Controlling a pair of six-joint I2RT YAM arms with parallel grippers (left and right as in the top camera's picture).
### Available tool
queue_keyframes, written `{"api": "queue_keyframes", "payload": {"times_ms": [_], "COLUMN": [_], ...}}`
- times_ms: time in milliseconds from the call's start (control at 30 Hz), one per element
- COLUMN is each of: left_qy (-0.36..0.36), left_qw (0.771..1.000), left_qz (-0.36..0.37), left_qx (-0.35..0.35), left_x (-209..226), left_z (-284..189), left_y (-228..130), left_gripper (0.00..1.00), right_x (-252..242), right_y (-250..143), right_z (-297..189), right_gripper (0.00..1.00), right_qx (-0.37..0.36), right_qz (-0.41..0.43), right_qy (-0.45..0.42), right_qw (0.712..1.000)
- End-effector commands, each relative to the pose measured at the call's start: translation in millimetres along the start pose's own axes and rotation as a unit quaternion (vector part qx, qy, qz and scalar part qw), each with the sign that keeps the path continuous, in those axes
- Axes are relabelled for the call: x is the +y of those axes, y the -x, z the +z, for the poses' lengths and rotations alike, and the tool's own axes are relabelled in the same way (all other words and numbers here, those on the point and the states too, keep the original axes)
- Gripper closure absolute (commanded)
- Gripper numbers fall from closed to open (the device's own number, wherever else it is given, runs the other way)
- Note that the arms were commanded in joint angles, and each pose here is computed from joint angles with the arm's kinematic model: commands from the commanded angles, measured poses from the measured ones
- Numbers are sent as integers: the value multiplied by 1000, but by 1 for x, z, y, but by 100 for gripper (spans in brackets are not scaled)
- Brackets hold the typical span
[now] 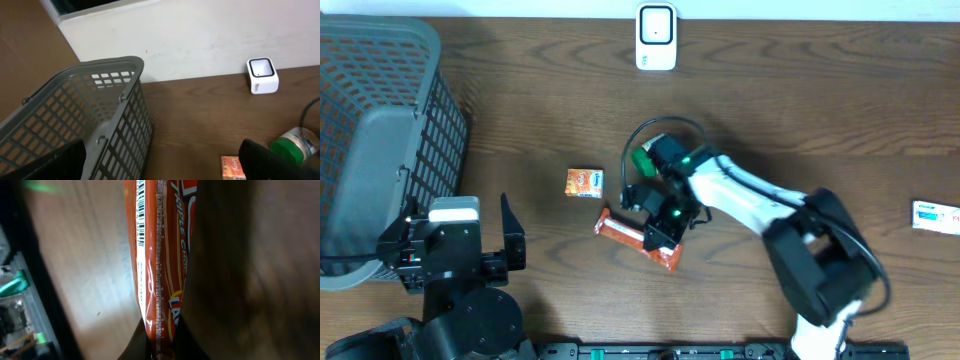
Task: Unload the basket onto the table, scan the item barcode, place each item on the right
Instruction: 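Raise the Top bar and carry it toward the white scanner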
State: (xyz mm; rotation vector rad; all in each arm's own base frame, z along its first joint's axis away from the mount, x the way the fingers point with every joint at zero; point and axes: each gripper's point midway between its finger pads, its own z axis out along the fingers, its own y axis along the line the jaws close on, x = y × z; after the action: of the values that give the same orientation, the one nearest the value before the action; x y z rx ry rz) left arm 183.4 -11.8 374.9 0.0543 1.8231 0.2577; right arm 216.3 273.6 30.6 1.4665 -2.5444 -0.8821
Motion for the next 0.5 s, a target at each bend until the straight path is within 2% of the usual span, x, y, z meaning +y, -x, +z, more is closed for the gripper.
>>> {"api": "queue_keyframes", "payload": {"times_ms": [0, 200, 467], "left_qy": [4, 4, 4], "left_qw": [1000, 1000, 1000], "left_qz": [-4, -4, -4], "left_qx": [-1, -1, -1], "left_x": [2, 2, 2], "left_z": [0, 0, 0], "left_y": [0, 0, 0], "left_gripper": [2, 2, 2], "right_x": [25, 65, 96], "right_y": [28, 25, 15], "right_z": [-54, -110, -145], "right_gripper": [99, 99, 99], "right_qx": [-79, -132, -170], "right_qz": [-40, -73, -100], "right_qy": [-10, -37, -57], "right_qw": [996, 988, 979]}}
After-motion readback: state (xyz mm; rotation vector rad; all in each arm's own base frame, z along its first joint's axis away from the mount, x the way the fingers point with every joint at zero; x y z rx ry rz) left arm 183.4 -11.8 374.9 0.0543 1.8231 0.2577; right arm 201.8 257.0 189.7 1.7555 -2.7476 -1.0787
